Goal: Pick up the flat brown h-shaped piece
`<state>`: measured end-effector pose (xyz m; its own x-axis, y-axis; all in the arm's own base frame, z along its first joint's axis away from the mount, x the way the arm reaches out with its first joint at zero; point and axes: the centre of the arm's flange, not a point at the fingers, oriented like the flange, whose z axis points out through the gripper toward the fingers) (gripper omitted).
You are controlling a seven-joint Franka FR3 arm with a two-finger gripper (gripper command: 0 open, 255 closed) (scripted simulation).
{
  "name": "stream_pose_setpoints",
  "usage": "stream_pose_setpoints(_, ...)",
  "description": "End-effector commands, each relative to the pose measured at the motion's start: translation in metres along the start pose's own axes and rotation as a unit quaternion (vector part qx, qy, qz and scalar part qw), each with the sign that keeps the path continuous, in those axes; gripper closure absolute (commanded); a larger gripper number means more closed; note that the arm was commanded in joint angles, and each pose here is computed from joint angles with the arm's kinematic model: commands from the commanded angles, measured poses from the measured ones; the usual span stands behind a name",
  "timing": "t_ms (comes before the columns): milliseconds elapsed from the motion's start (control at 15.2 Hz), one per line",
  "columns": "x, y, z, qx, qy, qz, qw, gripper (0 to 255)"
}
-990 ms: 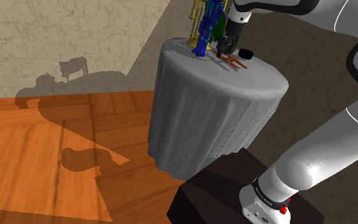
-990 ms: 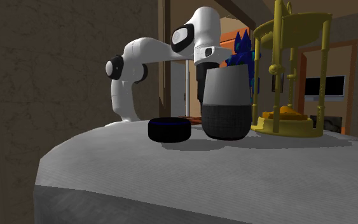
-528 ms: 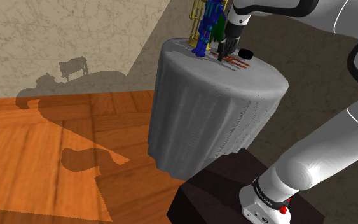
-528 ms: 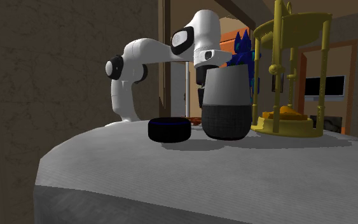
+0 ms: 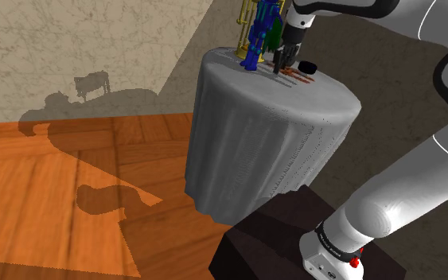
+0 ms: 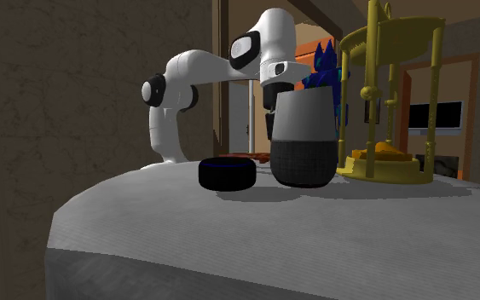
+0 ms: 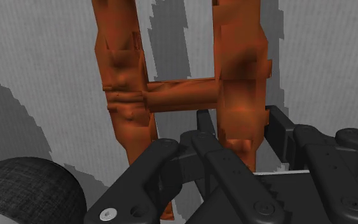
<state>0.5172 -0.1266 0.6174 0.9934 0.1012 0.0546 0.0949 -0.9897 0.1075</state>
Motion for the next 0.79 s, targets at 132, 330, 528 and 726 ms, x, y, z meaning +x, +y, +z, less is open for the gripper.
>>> stream_pose_setpoints(132, 0.001, 0.002, -0.021, 0.0, 0.0, 0.0, 1.0, 255)
stream_pose_setpoints(330, 0.002, 0.004, -0.037, 0.0, 0.0, 0.0, 1.0, 255)
stream_pose_setpoints(528, 0.003, 0.006, -0.052, 0.0, 0.0, 0.0, 1.0, 255)
stream_pose_setpoints(726, 0.003, 0.008, -0.068, 0.0, 0.0, 0.0, 1.0, 255)
